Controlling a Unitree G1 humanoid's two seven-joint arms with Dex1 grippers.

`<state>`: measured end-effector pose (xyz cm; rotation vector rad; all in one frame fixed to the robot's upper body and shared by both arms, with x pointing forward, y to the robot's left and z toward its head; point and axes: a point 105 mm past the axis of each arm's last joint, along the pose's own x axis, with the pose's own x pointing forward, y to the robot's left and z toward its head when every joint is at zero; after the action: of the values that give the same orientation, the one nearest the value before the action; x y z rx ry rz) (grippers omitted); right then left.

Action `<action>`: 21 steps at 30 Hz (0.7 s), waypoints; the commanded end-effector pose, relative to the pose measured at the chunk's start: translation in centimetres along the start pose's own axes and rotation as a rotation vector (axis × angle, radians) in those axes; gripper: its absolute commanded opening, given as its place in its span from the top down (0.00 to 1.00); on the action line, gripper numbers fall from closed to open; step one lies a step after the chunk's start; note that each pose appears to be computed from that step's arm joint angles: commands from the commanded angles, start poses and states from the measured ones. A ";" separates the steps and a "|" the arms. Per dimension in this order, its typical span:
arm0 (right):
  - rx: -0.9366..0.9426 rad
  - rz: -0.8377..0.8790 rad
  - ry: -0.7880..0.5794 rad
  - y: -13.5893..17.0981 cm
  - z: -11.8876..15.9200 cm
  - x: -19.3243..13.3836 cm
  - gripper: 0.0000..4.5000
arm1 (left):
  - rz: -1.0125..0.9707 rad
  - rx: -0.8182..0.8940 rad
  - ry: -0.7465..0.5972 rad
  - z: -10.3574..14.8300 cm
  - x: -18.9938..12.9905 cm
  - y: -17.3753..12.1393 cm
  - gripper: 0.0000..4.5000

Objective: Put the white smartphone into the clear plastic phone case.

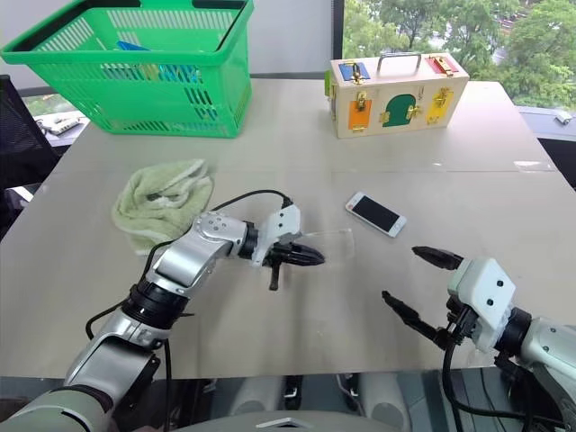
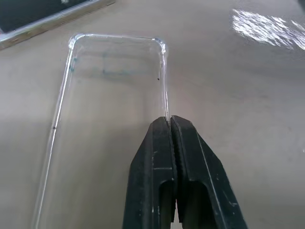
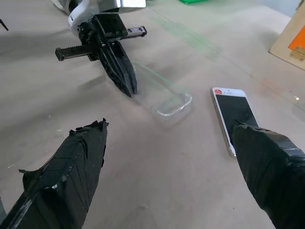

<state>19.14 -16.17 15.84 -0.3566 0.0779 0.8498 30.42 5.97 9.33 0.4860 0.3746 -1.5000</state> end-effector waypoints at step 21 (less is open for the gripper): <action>0.045 -0.004 0.289 -9.9 -4.7 9.9 0.00 | 0.258 -0.081 -0.308 3.0 -6.7 -2.9 0.02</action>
<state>32.79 -16.70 12.17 -0.4029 0.3680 0.7715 27.34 9.78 13.74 0.2044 0.2200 -1.3028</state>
